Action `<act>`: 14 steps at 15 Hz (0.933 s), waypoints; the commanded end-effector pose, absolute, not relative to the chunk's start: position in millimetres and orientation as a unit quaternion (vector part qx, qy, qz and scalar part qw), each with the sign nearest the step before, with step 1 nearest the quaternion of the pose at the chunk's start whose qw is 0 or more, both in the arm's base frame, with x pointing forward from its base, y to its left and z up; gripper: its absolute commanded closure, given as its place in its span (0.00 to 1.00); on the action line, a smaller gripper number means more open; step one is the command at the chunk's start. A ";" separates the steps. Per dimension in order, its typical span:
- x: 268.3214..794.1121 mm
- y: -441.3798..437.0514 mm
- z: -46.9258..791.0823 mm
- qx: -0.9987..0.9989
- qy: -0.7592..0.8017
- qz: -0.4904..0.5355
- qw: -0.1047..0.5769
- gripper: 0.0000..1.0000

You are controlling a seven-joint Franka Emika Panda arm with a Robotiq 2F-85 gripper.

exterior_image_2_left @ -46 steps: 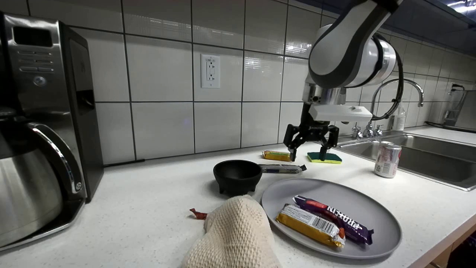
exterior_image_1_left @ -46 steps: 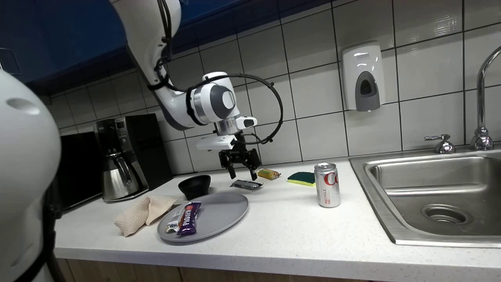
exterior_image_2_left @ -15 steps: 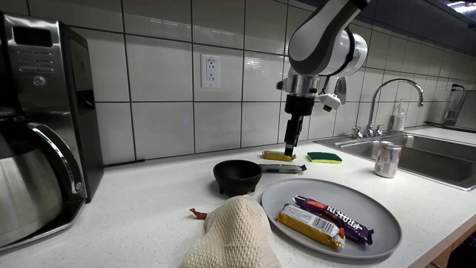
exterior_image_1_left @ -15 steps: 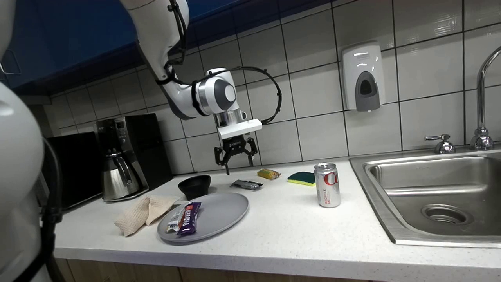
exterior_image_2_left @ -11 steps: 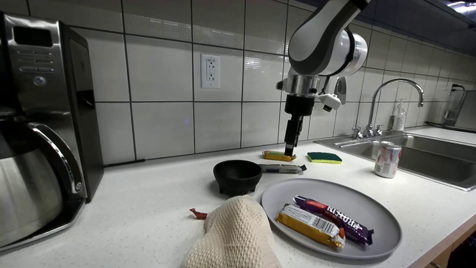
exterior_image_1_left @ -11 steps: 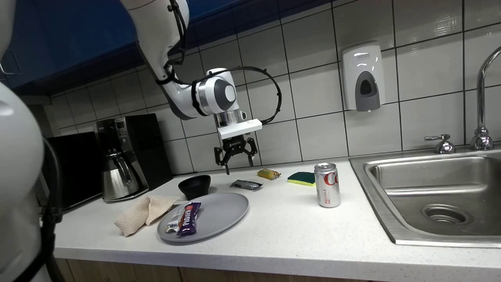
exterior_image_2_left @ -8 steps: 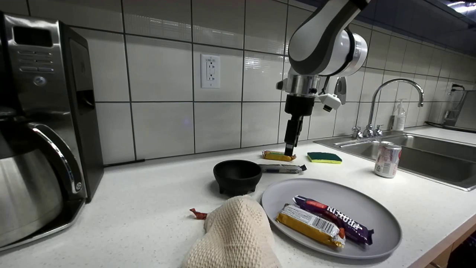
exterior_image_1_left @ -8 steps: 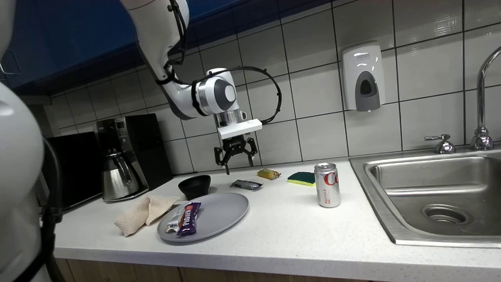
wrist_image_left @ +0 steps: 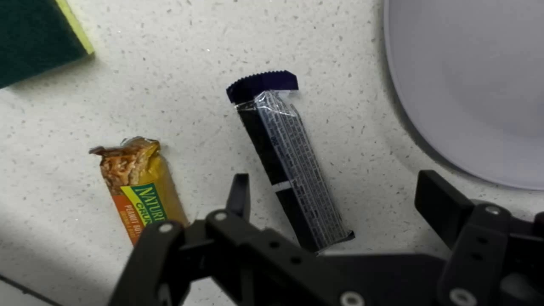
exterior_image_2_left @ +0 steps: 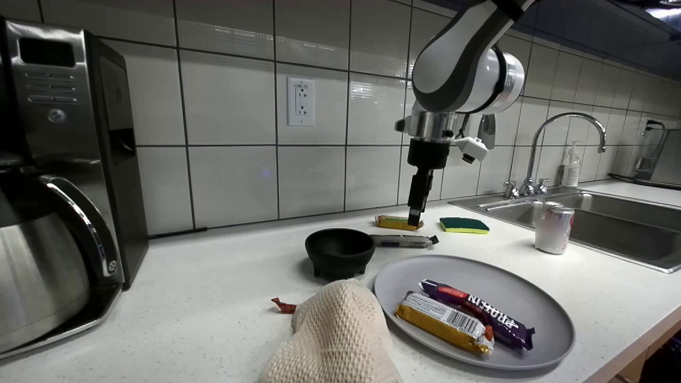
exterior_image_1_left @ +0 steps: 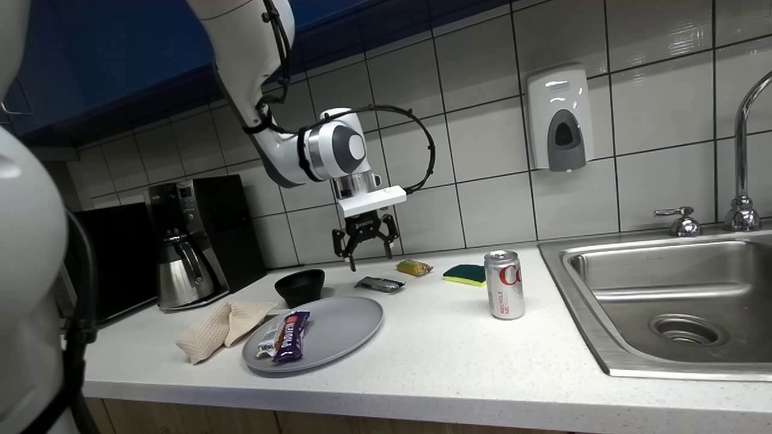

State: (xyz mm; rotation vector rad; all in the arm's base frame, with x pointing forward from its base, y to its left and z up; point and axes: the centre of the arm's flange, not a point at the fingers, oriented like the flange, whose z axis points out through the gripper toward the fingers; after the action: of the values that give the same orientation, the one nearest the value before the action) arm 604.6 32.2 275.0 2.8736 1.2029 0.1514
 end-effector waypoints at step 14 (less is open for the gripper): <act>637.2 24.4 244.6 0.881 0.469 0.055 0.026 0.00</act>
State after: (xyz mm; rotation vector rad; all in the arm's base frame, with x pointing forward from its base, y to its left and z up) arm 625.4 29.6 246.6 2.7681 1.4046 0.1636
